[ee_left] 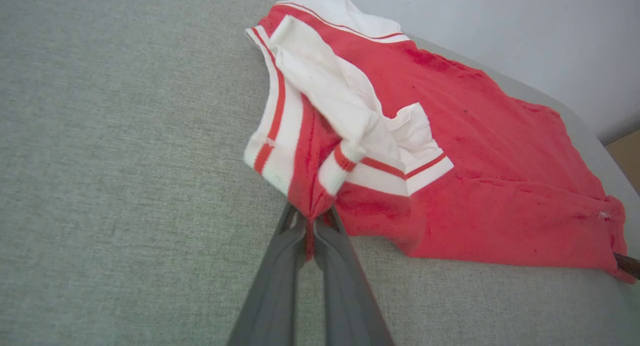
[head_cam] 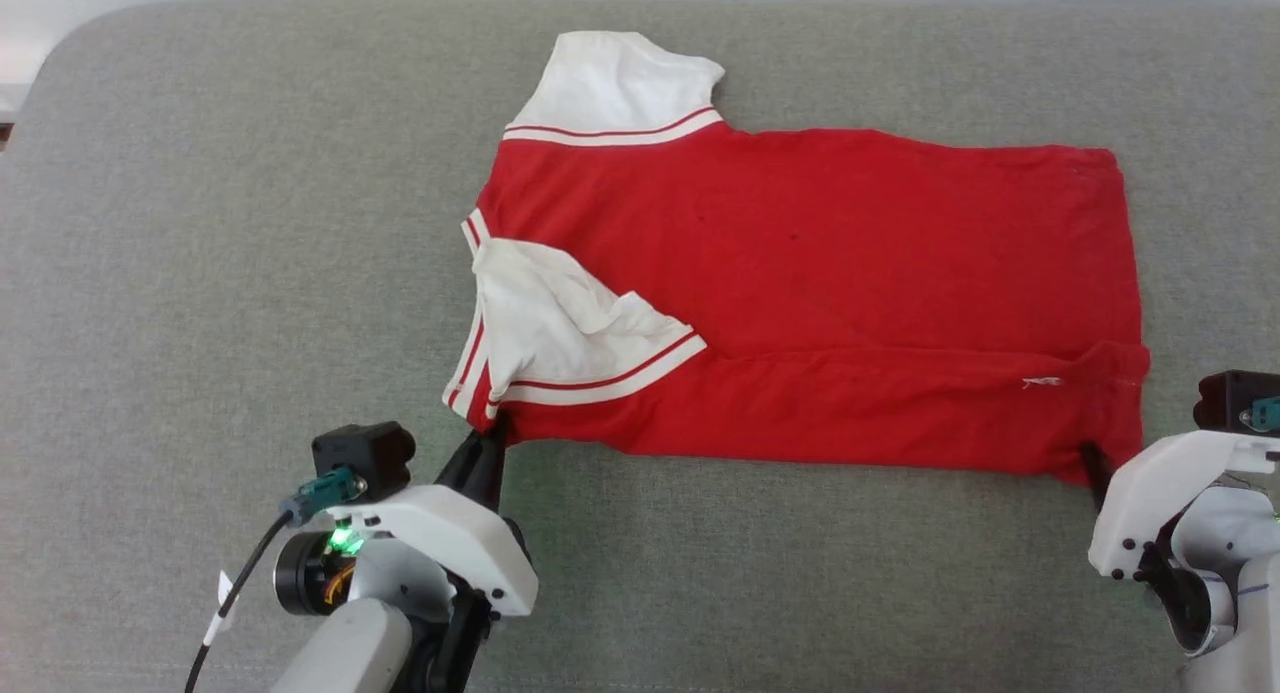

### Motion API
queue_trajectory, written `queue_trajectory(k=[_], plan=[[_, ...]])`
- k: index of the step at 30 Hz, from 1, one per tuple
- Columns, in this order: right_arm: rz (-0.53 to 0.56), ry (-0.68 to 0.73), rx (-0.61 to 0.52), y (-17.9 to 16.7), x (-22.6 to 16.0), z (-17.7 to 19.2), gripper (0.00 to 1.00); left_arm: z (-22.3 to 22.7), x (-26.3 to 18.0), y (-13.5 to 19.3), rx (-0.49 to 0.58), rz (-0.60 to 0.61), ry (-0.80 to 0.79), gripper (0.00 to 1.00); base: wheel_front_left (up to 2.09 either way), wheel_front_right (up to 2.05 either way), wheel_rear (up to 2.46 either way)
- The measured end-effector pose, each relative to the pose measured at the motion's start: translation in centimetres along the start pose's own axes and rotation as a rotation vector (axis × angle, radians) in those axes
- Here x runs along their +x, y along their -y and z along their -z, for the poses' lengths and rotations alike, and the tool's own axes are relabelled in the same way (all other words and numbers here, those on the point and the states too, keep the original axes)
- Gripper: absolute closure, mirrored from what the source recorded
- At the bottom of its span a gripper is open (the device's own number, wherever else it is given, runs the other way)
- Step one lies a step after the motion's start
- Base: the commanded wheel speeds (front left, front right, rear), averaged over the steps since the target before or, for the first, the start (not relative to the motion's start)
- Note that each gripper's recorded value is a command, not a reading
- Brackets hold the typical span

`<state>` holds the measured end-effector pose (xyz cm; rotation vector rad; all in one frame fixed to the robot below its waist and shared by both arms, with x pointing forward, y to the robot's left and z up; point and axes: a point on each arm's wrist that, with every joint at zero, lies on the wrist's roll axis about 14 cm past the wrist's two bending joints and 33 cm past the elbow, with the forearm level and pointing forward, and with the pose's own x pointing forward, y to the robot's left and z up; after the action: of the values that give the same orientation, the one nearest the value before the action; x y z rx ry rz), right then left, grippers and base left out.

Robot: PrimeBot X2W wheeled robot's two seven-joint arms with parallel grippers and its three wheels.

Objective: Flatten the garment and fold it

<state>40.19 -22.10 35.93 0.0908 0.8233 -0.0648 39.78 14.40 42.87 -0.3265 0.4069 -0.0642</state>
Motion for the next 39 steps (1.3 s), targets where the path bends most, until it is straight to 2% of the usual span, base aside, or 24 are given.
queue_trajectory(k=[1,8,18,24,31,32,33,34,39], plan=[[-0.004,0.002,-0.001,-0.1,0.0,0.0,1.0,0.1,-0.1,-0.1,0.003,-0.002,-0.003,1.0,0.0,0.0,0.0],[-0.001,0.04,-0.022,0.4,-1.2,-0.6,1.0,1.8,-1.8,-0.9,0.022,-0.028,-0.054,1.0,0.0,0.0,0.0],[0.038,0.092,-0.073,3.4,-6.4,-1.7,1.0,3.4,-5.6,-1.9,0.024,-0.054,-0.12,1.0,0.0,0.0,0.0],[0.05,0.001,-0.069,4.7,-8.0,1.3,1.0,6.0,-7.2,-1.6,0.014,-0.036,-0.227,1.0,0.0,0.0,0.0],[0.017,-0.066,-0.053,4.4,-7.5,3.3,1.0,8.9,-7.2,-2.0,-0.001,-0.049,-0.322,1.0,0.0,0.0,0.0],[0.017,-0.074,-0.051,4.5,-7.3,3.5,0.66,9.3,-7.2,-2.1,-0.001,-0.052,-0.332,0.93,0.0,0.0,0.0],[0.013,-0.075,-0.047,4.5,-7.2,3.7,0.0,9.5,-7.2,-2.2,-0.002,-0.056,-0.334,0.17,0.0,0.0,0.0],[0.01,-0.076,-0.032,4.5,-7.2,3.9,0.0,9.6,-7.0,-2.2,-0.002,-0.058,-0.328,0.0,0.0,0.0,0.0],[-0.001,0.028,-0.024,4.3,-7.2,2.1,0.0,7.9,-6.2,-2.2,-0.007,-0.052,-0.231,0.0,0.0,0.0,0.0]])
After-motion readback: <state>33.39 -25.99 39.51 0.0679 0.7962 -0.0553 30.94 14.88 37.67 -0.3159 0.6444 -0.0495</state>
